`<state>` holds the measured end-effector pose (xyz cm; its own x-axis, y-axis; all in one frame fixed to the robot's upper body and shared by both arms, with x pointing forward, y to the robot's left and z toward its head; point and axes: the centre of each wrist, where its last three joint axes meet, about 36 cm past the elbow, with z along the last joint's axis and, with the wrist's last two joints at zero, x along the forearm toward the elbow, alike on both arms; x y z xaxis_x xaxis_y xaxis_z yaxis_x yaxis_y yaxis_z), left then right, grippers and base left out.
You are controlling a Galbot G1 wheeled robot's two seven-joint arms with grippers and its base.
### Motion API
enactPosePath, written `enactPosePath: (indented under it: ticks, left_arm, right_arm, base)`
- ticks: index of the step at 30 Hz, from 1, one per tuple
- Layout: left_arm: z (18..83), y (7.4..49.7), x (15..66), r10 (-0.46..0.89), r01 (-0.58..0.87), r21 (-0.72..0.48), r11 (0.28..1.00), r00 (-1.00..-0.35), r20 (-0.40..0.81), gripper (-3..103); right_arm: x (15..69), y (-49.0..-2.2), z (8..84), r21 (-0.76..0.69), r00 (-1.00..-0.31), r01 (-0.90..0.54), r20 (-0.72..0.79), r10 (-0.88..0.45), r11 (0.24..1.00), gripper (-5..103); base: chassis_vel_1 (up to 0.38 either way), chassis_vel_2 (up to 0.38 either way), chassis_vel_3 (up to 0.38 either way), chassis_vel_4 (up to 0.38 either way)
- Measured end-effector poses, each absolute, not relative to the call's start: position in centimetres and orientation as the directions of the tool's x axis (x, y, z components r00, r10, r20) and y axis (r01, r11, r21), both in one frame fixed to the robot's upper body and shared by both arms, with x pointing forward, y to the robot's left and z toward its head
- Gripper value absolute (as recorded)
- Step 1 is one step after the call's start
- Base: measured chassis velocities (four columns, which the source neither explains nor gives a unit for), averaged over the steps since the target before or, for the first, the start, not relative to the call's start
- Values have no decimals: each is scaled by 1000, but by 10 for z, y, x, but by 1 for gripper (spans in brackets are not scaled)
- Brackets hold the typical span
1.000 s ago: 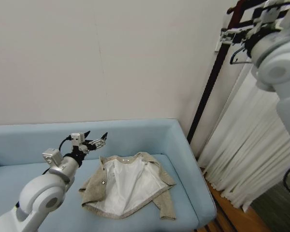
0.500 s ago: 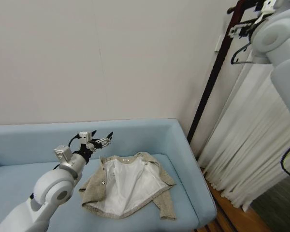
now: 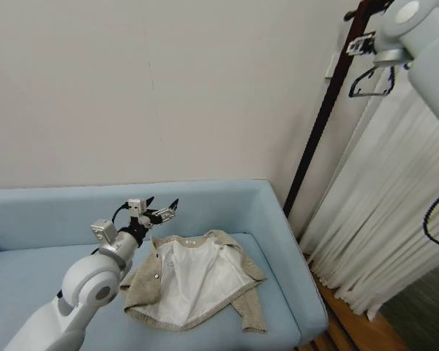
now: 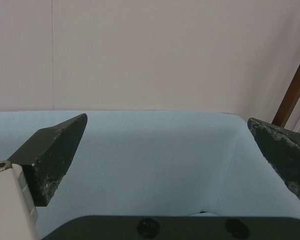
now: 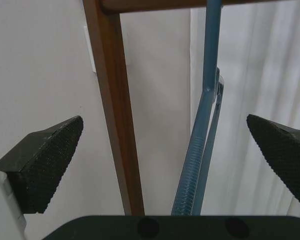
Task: Pick up the clothes from the sofa and hang them on the clothes hanger.
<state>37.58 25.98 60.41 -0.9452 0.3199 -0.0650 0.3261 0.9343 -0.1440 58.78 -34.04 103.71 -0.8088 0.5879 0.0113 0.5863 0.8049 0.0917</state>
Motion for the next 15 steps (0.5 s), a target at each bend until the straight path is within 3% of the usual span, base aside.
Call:
enactPosePath:
  ticks: [8, 11, 15]
  left_arm:
    - [604, 260, 375, 318, 326, -146, 934, -945, -74, 100]
    - [605, 260, 373, 321, 329, -146, 933, -944, -79, 100]
    - [606, 259, 373, 322, 330, -146, 933, -943, -81, 100]
  right_arm:
    - [601, -345, 1028, 105, -784, 620, 44, 619, 778, 101]
    - [604, -349, 1024, 100, -775, 631, 48, 630, 769, 86]
    - [606, -354, 1021, 94, -767, 642, 50, 640, 761, 75]
  base:
    - [0, 0, 0, 0]
    - [0, 0, 0, 0]
    - [0, 0, 0, 0]
